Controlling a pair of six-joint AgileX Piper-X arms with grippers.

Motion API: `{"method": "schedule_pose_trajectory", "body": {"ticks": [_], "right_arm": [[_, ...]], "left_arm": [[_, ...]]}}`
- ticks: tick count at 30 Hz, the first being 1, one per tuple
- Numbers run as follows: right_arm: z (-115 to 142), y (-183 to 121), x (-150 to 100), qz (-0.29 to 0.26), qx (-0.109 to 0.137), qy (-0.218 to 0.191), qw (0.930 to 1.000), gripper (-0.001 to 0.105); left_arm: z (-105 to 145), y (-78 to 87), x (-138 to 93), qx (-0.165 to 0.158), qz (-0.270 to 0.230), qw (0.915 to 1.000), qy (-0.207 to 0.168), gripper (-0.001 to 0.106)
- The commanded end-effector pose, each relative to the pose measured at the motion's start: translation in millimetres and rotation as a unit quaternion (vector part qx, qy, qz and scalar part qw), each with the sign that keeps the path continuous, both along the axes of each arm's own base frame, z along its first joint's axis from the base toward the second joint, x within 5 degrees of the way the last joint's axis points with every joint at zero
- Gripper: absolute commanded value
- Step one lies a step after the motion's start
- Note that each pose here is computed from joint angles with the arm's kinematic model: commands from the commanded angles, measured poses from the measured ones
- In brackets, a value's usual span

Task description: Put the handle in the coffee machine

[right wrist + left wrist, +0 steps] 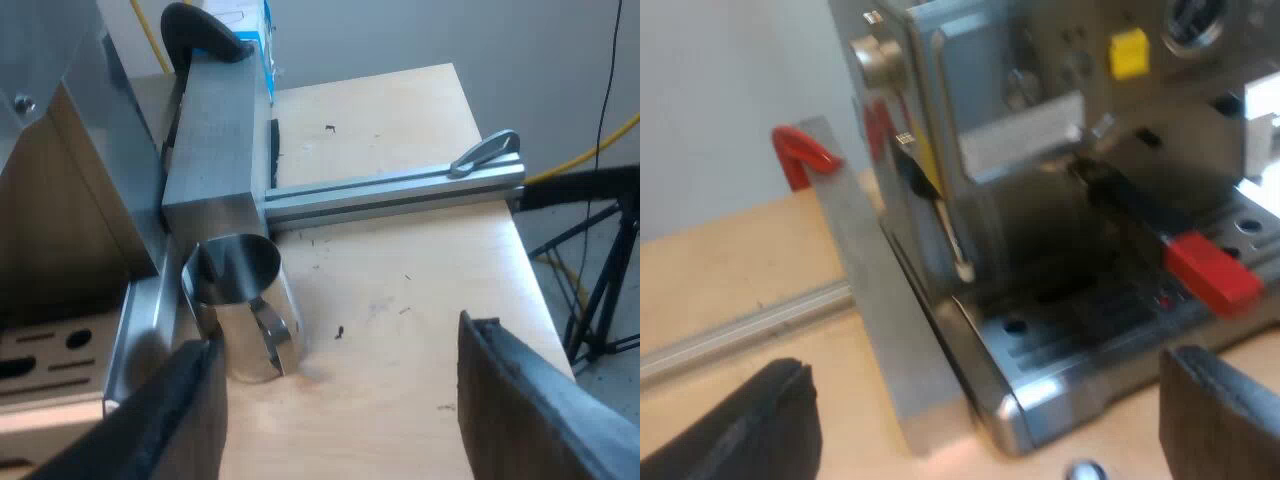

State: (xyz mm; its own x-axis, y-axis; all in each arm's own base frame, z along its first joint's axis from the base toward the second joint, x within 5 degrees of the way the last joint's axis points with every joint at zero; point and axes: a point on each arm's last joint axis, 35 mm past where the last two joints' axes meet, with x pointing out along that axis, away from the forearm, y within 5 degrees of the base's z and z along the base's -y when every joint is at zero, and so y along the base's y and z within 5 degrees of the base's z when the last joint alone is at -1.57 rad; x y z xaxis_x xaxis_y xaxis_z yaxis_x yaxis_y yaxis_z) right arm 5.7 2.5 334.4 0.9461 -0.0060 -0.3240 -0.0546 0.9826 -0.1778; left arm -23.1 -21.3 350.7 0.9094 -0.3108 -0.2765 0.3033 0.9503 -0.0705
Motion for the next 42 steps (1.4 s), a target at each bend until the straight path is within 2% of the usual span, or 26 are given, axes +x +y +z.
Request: {"method": "schedule_pose_trajectory", "body": {"ticks": [1,4,7,10,14,18,20,22,26,32,39,42], "right_arm": [[-11.2,0.2,-1.1,0.006,-0.014,0.023,0.9996,0.054],[-15.6,1.0,-4.9,0.019,-0.023,0.05,0.9983,0.054],[-17.1,1.9,-1.4,0.04,-0.028,0.043,0.9979,0.054],[-14.2,1.8,-0.2,0.039,-0.028,0.029,0.9984,0.054],[-7.1,1.6,2.5,0.035,-0.025,-0.006,0.9991,0.054],[-3.0,1.2,7.3,0.035,-0.026,-0.038,0.9984,0.054],[-4.3,0.8,10.8,0.029,-0.009,-0.045,0.9985,0.054],[-10.6,0.4,17.3,0.028,0.009,-0.046,0.9985,0.054],[-29.3,-0.5,26.8,0.024,0.022,-0.018,0.9993,0.054],[-60.5,-1.7,39.1,0.022,0.031,0.031,0.9988,0.054],[-93.1,-2.3,44.7,0.02,0.039,0.097,0.9943,0.054],[-95.5,-2.6,45.6,0.017,0.038,0.1,0.9942,0.054]], "left_arm": [[-10.1,0.6,2.9,-0.001,-0.002,0.9992,0.041,0.071],[-14.8,0.3,0.8,0.002,-0.005,0.9981,0.062,0.071],[-21.9,0.1,-1.2,0.007,-0.006,0.9958,0.091,0.071],[-25.4,1.9,2.5,0.008,0.012,0.9952,0.097,0.071],[-25.5,4.6,12.2,-0.023,0.033,0.9958,0.082,0.071],[-29.5,8.4,28.3,-0.018,0.043,0.9978,0.047,0.071],[-31.3,10.1,35.8,-0.016,0.049,0.9983,0.028,0.071],[-35.4,12.5,44.7,-0.03,0.067,0.9972,0.016,0.071],[-46.3,14.8,53.0,-0.028,0.082,0.996,0.022,0.071],[-61.0,14.5,54.6,-0.023,0.074,0.9949,0.065,0.071],[-61.5,13.3,54.8,-0.021,0.054,0.9962,0.064,0.071],[-61.5,13.3,54.8,-0.021,0.054,0.9962,0.064,0.071]]}}
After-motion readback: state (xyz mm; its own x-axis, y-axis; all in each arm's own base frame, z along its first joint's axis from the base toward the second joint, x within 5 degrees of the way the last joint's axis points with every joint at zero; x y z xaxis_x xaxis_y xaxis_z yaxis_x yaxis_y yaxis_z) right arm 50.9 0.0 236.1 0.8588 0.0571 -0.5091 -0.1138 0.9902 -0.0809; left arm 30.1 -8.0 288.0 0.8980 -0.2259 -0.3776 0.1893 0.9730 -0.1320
